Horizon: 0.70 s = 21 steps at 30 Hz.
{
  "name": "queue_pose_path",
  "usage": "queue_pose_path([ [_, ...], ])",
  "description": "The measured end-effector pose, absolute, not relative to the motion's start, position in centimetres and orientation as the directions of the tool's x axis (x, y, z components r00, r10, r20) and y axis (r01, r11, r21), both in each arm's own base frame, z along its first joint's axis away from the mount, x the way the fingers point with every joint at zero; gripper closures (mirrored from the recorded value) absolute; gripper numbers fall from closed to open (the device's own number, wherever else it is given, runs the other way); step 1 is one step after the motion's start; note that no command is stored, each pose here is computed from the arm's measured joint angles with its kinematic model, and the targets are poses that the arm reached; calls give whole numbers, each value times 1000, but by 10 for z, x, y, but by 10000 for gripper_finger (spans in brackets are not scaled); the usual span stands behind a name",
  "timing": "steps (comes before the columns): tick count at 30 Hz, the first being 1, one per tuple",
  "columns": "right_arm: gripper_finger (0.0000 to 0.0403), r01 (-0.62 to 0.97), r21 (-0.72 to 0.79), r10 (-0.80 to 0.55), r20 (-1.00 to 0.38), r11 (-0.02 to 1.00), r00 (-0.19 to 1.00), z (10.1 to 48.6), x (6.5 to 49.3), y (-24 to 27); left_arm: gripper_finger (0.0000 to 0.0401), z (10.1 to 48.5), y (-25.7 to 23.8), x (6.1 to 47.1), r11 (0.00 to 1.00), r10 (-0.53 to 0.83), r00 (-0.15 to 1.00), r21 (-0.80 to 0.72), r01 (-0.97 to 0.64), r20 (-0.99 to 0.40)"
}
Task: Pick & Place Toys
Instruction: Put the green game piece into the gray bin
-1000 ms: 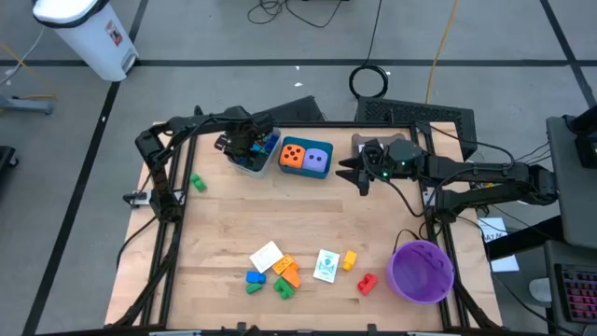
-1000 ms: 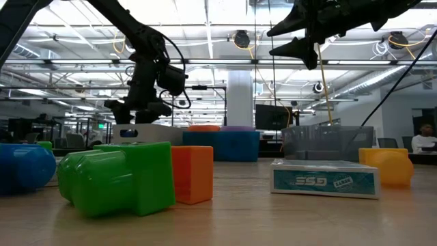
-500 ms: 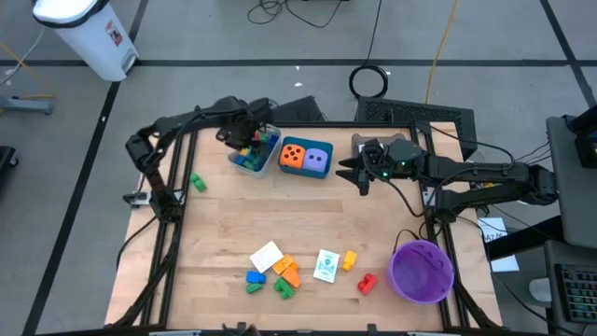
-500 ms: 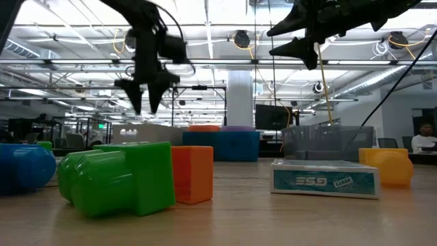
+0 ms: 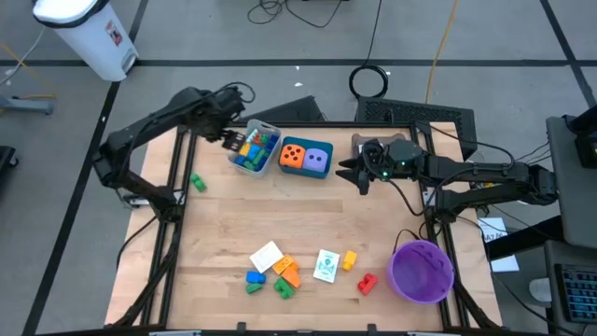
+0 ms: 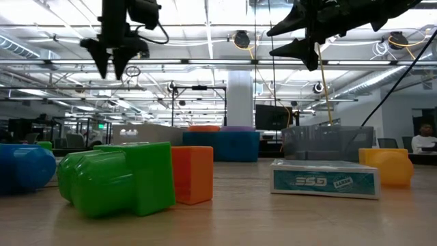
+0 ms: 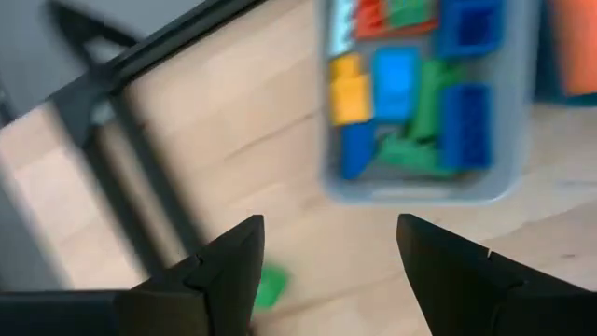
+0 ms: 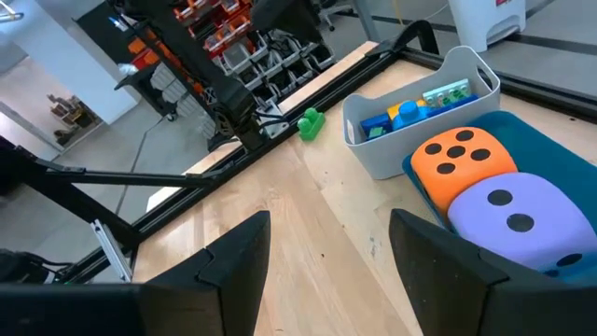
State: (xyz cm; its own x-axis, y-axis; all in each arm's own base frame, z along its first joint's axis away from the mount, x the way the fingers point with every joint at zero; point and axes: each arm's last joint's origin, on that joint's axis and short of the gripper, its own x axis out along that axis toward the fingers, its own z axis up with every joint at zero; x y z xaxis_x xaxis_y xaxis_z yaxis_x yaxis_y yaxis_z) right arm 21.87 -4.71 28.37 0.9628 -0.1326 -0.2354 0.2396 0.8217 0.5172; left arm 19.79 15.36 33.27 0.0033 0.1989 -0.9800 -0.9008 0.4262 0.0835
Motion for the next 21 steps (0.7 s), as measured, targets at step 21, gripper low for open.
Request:
queue_pose_path([
  [21, 190, 199, 536, -82, -235, 820, 969, 284, 219, -46, 150, 248, 102, 138, -127, 52, -169, 161, -979, -984],
])
